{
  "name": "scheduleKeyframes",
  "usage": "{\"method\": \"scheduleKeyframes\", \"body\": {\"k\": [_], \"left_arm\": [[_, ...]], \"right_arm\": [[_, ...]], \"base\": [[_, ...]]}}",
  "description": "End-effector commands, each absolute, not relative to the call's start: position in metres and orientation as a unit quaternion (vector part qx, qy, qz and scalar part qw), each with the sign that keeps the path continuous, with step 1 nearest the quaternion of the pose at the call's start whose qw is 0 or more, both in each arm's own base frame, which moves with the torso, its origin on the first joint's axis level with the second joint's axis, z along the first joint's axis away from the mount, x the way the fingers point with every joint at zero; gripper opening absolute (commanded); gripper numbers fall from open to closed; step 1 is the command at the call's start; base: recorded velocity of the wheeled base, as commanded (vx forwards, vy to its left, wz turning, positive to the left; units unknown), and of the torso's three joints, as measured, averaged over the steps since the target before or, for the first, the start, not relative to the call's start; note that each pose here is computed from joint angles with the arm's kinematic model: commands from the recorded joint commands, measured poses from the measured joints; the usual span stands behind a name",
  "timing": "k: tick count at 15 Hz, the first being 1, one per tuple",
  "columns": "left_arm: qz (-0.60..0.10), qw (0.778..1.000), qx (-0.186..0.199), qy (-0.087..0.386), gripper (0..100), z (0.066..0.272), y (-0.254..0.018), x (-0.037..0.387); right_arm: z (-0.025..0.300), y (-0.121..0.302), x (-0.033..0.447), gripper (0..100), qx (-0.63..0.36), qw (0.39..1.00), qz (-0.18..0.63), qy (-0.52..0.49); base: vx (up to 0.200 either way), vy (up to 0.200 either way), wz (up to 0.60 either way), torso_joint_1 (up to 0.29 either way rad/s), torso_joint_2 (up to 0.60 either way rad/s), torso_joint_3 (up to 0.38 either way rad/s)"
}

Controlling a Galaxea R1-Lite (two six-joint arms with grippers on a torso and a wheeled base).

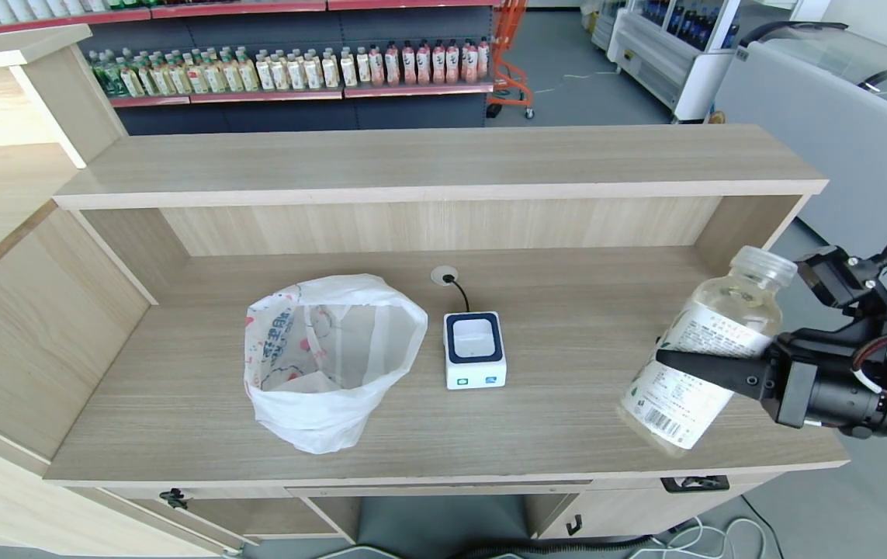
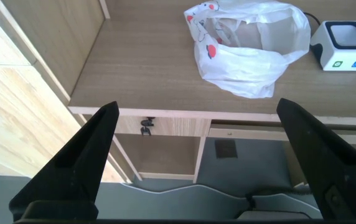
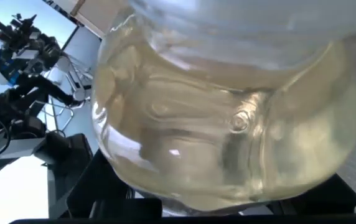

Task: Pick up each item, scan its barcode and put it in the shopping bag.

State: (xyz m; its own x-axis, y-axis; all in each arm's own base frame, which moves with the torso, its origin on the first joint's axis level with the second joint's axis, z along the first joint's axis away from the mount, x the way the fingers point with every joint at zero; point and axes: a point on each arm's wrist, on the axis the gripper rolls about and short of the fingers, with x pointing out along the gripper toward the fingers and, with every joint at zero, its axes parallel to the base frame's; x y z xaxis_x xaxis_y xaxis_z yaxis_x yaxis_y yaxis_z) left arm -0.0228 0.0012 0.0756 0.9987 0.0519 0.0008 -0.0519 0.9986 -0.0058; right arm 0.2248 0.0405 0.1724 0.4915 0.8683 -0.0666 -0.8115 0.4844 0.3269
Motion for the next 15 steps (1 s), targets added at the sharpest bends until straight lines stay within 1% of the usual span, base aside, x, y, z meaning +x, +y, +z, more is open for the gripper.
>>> {"method": "scheduleKeyframes", "body": {"k": [1,5,15], "left_arm": [[0.027,1.000,-0.003,-0.001,100,0.076,0.001,-0.023],[0.026,1.000,-0.003,-0.001,100,0.076,0.001,-0.023],[0.026,1.000,-0.003,-0.001,100,0.076,0.001,-0.023]], "right_arm": [[0.175,0.041,0.219,0,0.126,0.845,0.508,0.113],[0.169,0.048,0.213,0,0.139,0.803,0.560,0.151],[0.163,0.072,0.204,0,0.144,0.748,0.620,0.190]], "base": [[0.000,0.000,0.00,0.000,0.00,0.000],[0.000,0.000,0.00,0.000,0.00,0.000],[0.000,0.000,0.00,0.000,0.00,0.000]]}}
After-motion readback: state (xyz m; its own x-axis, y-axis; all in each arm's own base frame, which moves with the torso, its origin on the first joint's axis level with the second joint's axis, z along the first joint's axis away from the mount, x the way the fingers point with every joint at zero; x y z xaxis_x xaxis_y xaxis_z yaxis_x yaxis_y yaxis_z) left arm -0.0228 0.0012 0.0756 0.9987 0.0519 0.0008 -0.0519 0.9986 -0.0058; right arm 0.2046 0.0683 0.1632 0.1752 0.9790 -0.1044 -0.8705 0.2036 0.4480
